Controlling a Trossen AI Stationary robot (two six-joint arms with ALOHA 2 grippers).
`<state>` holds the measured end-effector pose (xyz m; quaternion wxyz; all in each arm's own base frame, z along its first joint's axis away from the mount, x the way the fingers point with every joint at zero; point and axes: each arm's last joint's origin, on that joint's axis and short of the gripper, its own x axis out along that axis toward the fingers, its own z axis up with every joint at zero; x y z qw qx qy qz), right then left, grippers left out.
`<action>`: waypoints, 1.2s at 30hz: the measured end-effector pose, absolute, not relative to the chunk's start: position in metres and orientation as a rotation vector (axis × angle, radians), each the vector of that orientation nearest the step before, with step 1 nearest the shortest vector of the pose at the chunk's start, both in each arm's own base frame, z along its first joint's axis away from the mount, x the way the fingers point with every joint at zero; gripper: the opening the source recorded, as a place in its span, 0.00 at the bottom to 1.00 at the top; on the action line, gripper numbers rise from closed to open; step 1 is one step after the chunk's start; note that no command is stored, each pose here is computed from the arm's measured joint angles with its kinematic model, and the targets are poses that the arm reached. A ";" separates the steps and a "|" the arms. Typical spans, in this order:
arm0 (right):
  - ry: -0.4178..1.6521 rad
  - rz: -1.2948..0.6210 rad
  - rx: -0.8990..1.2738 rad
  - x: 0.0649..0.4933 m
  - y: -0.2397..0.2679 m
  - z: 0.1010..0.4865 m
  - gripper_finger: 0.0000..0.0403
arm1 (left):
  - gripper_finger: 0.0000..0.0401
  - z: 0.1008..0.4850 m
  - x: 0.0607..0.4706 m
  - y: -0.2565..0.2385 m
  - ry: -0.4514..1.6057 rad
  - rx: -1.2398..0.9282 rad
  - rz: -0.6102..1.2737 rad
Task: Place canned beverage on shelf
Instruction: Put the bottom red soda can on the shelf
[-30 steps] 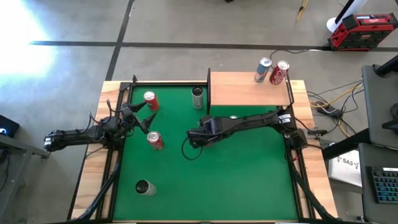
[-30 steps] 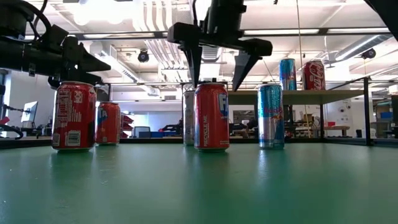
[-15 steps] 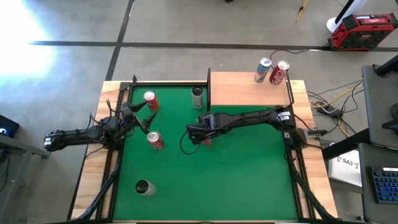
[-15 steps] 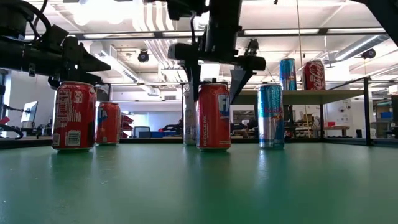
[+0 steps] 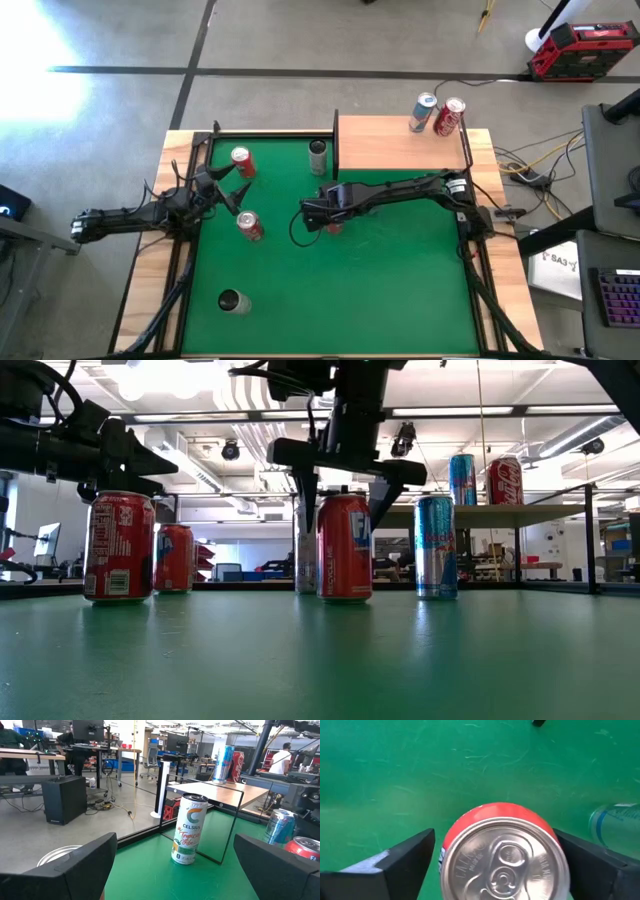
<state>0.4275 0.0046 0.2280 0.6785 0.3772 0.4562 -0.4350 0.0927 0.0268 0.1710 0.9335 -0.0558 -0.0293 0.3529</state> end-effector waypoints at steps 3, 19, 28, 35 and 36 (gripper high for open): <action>1.021 -0.987 0.861 0.427 0.008 0.228 0.78 | 0.96 0.171 0.093 0.027 -0.060 -0.114 0.722; 0.814 -1.500 1.353 0.408 0.029 0.229 0.72 | 0.96 0.171 0.093 0.027 -0.060 -0.114 0.722; 0.683 -1.801 1.424 0.385 0.062 0.233 0.72 | 0.96 0.171 0.093 0.027 -0.060 -0.114 0.722; 0.562 -1.905 1.500 0.376 0.085 0.235 0.72 | 0.96 0.171 0.093 0.027 -0.060 -0.114 0.722; 0.548 -1.914 1.514 0.375 0.088 0.235 0.72 | 0.96 0.171 0.093 0.027 -0.060 -0.114 0.722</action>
